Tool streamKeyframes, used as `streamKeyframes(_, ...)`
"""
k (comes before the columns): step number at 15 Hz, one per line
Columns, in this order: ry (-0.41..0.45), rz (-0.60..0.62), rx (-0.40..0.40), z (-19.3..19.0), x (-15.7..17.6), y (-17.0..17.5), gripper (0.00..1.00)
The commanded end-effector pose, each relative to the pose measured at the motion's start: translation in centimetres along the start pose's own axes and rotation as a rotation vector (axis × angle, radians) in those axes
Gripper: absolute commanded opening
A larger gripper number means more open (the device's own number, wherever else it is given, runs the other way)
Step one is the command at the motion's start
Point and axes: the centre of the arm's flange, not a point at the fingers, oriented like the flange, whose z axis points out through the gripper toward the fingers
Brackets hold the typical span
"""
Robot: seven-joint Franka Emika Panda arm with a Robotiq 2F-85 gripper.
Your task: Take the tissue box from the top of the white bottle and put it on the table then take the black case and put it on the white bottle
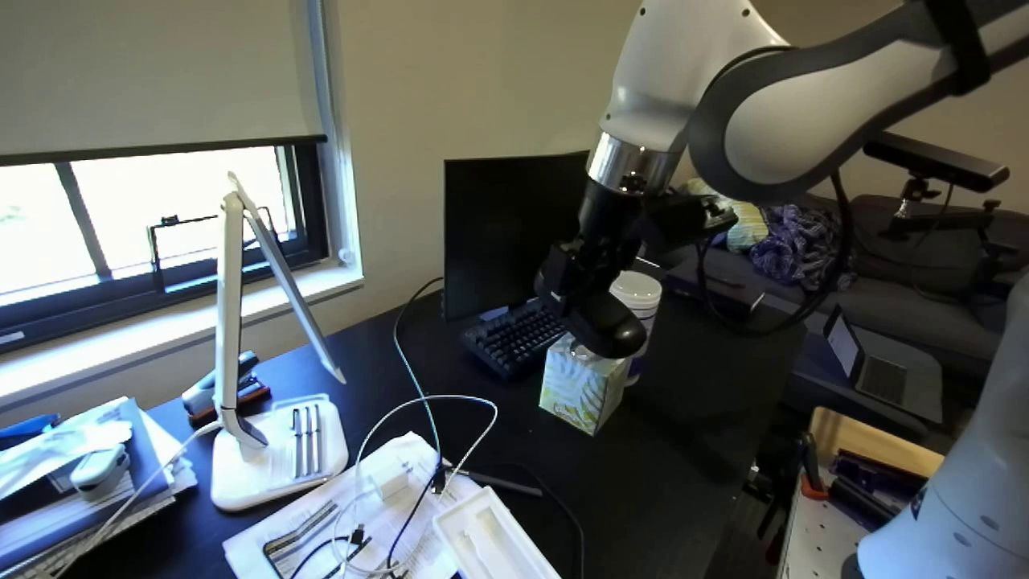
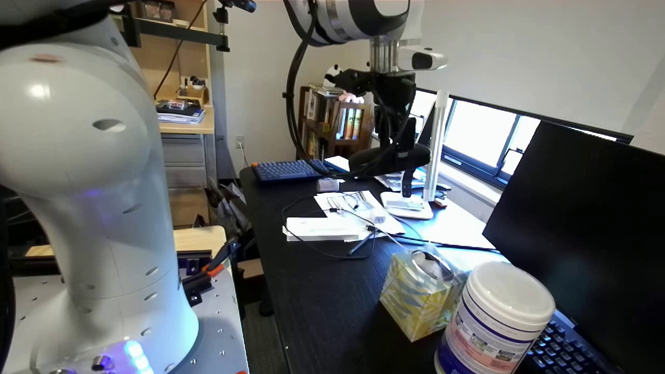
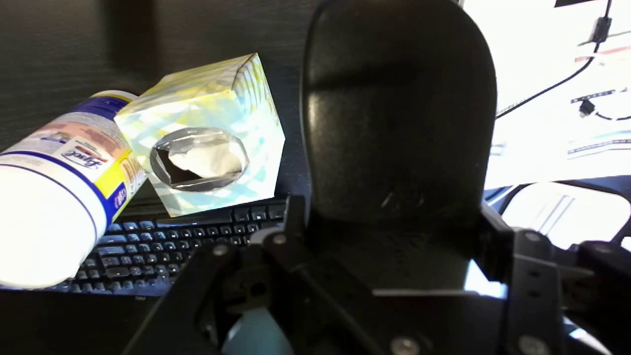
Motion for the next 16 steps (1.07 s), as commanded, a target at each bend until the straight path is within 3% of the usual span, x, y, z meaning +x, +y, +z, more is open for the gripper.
streamKeyframes(1, -0.005, -0.001, -0.002, 0.3, 0.0, 0.0, 0.77)
streamKeyframes(2, -0.009, -0.002, -0.004, 0.4, 0.0, -0.1, 0.52)
streamKeyframes(5, 0.042, 0.122, -0.042, -2.1, 1.6, 1.3, 0.52)
streamKeyframes(8, 0.035, 0.297, -0.032, -4.8, 3.5, 6.8, 0.52)
streamKeyframes(13, -0.037, 0.566, -0.041, -5.3, 5.1, 18.2, 0.52)
streamKeyframes(16, -0.033, 0.7, -0.01, -5.3, 5.0, 23.5, 0.52)
